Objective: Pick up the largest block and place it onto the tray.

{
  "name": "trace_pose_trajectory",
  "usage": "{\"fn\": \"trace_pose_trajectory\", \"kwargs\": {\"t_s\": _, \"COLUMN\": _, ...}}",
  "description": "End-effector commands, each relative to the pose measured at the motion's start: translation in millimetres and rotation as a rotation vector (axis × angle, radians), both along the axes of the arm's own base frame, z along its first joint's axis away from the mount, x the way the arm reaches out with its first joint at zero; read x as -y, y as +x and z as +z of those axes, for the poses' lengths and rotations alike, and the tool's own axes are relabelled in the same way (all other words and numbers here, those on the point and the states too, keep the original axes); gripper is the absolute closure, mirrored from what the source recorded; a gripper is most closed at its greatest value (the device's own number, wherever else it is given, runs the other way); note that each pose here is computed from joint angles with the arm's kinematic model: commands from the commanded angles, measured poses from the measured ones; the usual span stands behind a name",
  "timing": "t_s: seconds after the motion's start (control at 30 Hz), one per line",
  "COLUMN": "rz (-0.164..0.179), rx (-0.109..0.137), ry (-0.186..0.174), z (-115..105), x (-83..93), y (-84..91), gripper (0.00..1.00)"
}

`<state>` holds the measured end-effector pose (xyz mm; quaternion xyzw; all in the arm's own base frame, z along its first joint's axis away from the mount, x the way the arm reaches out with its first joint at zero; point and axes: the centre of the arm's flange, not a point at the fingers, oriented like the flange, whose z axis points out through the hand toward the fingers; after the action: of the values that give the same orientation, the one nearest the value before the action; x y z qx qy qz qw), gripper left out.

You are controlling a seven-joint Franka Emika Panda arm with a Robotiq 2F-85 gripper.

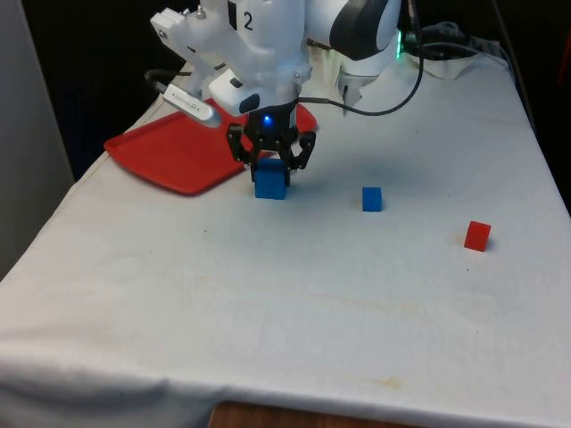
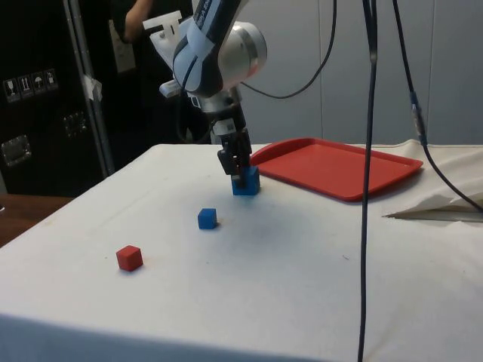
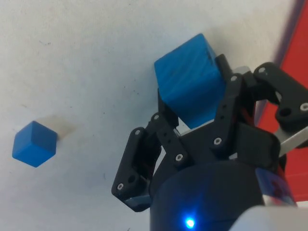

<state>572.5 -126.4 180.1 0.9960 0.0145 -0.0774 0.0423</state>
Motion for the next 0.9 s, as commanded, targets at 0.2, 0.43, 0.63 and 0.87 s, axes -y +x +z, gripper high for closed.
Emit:
{"fn": "trace_pose_trajectory", "kwargs": {"t_s": 0.2, "rz": -0.001, "rx": 0.004, "ry": 0.002, "z": 5, "x": 0.7, "y": -1.7, "gripper": 1.00}}
{"fn": "trace_pose_trajectory", "kwargs": {"t_s": 0.43, "rz": -0.005, "rx": 0.015, "ry": 0.007, "z": 19, "x": -0.1, "y": -5.4, "gripper": 1.00}}
{"fn": "trace_pose_trajectory", "kwargs": {"t_s": 0.63, "rz": -0.003, "rx": 0.028, "ry": 0.019, "z": 26, "x": -1.1, "y": -5.1, "gripper": 1.00}}
{"fn": "trace_pose_trajectory", "kwargs": {"t_s": 0.87, "rz": -0.001, "rx": 0.032, "ry": 0.021, "z": 52, "x": -3.8, "y": -7.6, "gripper": 1.00}}
